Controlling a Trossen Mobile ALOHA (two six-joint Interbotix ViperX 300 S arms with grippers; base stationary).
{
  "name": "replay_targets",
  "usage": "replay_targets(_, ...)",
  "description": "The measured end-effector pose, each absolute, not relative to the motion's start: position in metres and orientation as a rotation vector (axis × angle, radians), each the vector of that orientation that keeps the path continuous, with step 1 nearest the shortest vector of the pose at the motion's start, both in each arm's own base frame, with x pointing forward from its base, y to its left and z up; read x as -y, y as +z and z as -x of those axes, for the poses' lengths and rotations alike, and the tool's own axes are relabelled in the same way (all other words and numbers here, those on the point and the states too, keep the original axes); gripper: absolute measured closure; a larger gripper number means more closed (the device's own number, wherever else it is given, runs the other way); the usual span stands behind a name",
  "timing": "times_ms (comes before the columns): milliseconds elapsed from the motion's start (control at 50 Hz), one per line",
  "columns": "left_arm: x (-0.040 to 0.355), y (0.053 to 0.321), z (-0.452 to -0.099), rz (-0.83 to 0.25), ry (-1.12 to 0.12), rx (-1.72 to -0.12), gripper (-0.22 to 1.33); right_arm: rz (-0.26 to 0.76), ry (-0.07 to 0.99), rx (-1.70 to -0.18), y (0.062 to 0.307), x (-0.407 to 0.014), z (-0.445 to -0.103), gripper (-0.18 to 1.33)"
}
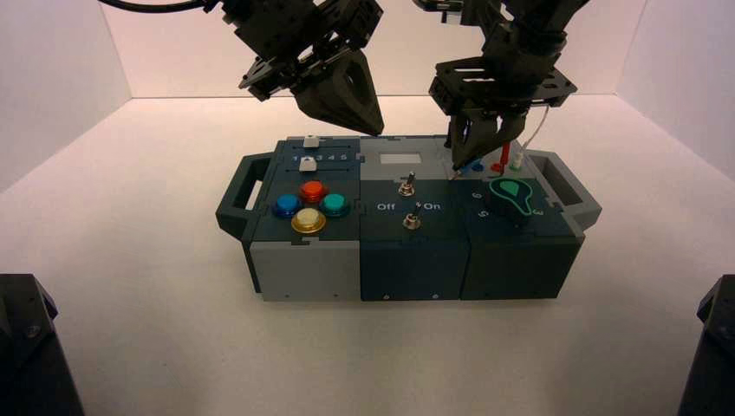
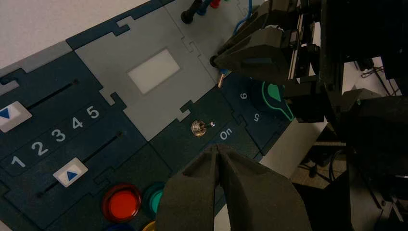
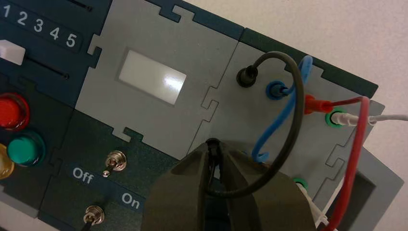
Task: Insert the black wire.
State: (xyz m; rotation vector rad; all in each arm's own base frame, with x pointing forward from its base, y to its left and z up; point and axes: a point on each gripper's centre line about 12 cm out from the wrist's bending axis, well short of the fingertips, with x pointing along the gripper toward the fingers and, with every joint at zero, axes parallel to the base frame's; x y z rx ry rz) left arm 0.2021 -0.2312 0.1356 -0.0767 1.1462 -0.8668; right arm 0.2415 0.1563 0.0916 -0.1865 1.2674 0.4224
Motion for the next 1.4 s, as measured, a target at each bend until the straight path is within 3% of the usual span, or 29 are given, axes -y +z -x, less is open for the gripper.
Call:
replay_targets(720, 0.232, 0.136, -0.2, 0.077, -0.879, -1.158, 1.28, 0.188, 0.424, -1.27, 0.091, -0.157, -0.242, 1.04)
replay_targets(840, 0.232, 0.137, -0.199, 0.081, -0.886, -1.162, 1.28, 0.193, 0.424, -1.292, 0.092, -0.154, -0.236, 0.59)
replay_targets(1000, 0.232, 0.14, -0.198, 0.082, -0.896, -1.155, 1.28, 0.206, 0.423, -1.333, 0.099, -0.149, -0.228, 0.24)
replay_targets(1400, 0.232, 0.152, -0.194, 0.091, -0.926, -1.134, 1.28, 0.224, 0.466, -1.31, 0.144, -0.143, -0.213, 0.23)
